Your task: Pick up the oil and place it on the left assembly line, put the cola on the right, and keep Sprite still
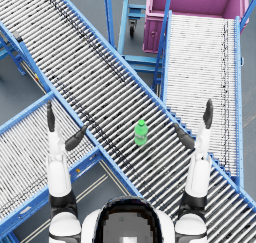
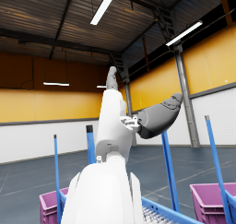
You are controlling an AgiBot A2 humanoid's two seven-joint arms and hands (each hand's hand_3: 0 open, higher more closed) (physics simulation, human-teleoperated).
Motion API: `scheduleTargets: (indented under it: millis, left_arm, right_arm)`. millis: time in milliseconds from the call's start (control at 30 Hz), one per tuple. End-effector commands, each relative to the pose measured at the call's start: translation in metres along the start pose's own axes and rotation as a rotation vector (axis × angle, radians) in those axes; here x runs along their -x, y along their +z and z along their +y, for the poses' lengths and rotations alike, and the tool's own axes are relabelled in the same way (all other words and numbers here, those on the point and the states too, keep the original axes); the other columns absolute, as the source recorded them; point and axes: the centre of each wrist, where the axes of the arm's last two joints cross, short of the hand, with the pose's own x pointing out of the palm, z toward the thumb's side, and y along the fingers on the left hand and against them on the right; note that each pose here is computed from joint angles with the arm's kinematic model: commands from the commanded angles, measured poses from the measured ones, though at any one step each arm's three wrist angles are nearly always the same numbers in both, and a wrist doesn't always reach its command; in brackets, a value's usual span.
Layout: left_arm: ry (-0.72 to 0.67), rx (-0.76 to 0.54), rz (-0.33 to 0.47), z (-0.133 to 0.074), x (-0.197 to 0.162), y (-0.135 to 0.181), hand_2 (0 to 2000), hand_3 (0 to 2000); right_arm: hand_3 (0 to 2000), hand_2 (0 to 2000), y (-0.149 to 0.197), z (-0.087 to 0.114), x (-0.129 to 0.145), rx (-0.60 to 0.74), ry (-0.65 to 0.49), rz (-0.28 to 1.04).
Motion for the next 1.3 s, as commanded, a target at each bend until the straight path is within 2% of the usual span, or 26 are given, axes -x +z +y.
scheduleTargets:
  millis: [33, 333, 567, 800, 1300]
  left_arm:
    - [0.000, -0.002, 0.000, 0.000, 0.000, 0.000, 0, 0]
    - [0.023, -0.020, 0.007, 0.004, 0.006, 0.004, 0, 0]
    - [0.017, 0.010, 0.000, 0.000, 0.003, -0.003, 0, 0]
    - [0.011, -0.023, -0.003, 0.006, 0.001, 0.004, 0, 0]
    - [0.028, 0.014, -0.006, -0.003, 0.004, -0.003, 0, 0]
  right_arm:
    - [0, 0, 0.002, -0.002, -0.002, 0.010, 0.006, -0.002]
    - [0, 0, 0.005, -0.004, 0.002, 0.026, -0.009, -0.001]
    - [0, 0, -0.005, -0.003, 0.001, -0.013, -0.010, -0.006]
    - [0, 0, -0.002, -0.004, 0.002, -0.004, -0.016, -0.007]
    - [0, 0, -0.001, -0.002, -0.002, 0.001, -0.009, -0.016]
